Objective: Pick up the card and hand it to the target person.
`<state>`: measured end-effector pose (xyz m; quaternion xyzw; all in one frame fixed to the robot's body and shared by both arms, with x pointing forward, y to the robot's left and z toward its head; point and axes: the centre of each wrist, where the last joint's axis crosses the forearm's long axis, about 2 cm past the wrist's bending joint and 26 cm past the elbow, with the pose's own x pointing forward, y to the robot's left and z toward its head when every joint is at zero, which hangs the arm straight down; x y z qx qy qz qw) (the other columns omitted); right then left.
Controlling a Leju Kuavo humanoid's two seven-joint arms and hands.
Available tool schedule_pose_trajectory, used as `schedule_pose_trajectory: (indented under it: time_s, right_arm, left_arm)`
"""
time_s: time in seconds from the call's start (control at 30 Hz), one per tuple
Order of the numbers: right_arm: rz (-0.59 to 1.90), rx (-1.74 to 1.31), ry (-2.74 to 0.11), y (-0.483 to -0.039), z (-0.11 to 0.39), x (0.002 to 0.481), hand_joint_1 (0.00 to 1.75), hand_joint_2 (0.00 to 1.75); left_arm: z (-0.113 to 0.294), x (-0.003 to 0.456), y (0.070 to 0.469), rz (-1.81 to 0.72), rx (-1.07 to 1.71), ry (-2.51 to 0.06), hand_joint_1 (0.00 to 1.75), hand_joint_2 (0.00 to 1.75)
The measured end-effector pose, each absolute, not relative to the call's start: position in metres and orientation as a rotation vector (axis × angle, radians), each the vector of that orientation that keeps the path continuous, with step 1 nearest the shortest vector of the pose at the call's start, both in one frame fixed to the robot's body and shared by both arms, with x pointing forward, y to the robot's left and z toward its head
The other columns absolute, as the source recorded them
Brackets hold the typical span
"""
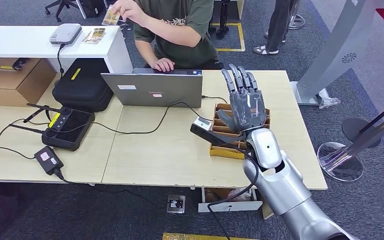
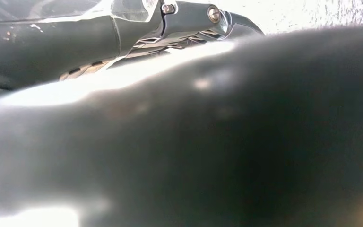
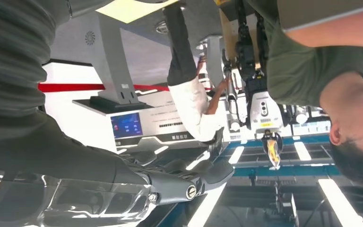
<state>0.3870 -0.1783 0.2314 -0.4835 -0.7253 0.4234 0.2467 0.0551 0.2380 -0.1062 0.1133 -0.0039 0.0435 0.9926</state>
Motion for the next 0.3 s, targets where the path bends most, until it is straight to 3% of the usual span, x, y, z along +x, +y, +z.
schedule_pose_trajectory:
  time_s: [0.3]
  right_arm:
    - [1.149, -1.305, -1.874, -0.193, 0.204, 0.385, 0.0, 1.75]
  left_arm:
    - [-0.106, 0.055, 0.237, 0.09, 0.23, -0.002, 0.0, 0.0]
